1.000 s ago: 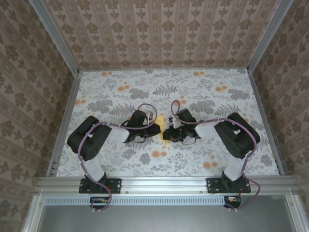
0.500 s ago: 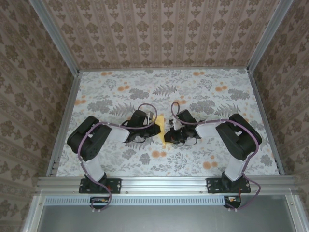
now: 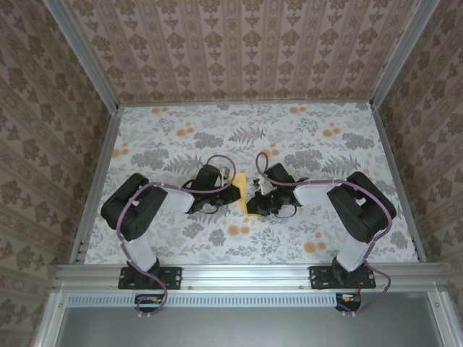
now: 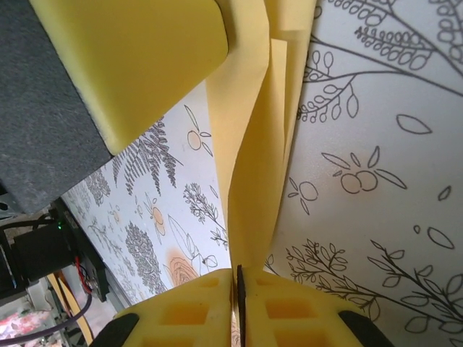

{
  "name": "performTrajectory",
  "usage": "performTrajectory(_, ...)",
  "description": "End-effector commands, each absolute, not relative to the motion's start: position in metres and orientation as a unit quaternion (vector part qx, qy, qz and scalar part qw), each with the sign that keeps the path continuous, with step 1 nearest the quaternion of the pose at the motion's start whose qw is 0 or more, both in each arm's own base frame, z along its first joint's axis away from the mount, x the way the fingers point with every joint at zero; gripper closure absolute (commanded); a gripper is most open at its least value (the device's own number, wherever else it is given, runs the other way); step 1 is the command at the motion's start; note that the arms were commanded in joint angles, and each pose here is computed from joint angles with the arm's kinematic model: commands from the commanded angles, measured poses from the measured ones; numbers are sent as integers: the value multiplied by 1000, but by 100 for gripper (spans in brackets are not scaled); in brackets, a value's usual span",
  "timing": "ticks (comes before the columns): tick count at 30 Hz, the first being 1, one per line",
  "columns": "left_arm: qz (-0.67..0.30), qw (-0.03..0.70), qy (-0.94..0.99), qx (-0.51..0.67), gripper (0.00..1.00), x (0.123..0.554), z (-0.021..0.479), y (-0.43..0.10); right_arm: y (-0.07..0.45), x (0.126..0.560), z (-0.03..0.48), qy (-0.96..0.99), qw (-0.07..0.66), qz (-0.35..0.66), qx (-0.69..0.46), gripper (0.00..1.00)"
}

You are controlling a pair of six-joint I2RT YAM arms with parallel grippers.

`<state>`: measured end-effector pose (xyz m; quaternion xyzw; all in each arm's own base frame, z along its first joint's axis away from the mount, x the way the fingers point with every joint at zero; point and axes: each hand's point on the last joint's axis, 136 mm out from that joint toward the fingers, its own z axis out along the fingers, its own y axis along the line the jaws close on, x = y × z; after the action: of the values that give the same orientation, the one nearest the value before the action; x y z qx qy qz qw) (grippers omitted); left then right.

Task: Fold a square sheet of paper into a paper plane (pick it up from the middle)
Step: Fold the wing for the fifth time at the center of the table.

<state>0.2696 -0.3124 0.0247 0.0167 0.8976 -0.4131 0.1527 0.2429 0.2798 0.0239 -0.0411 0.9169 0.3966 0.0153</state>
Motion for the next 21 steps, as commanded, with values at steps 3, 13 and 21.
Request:
performTrajectory(3, -378, 124, 917, 8, 88, 260, -1, -305, 285, 235, 19, 920, -5, 390, -51, 92)
performTrajectory(13, -377, 122, 918, 6, 88, 259, -2, -304, 285, 231, 2, 929, -23, 367, -52, 92)
performTrajectory(21, -373, 124, 920, 6, 88, 259, -2, -303, 279, 245, 33, 930, 41, 360, -58, 80)
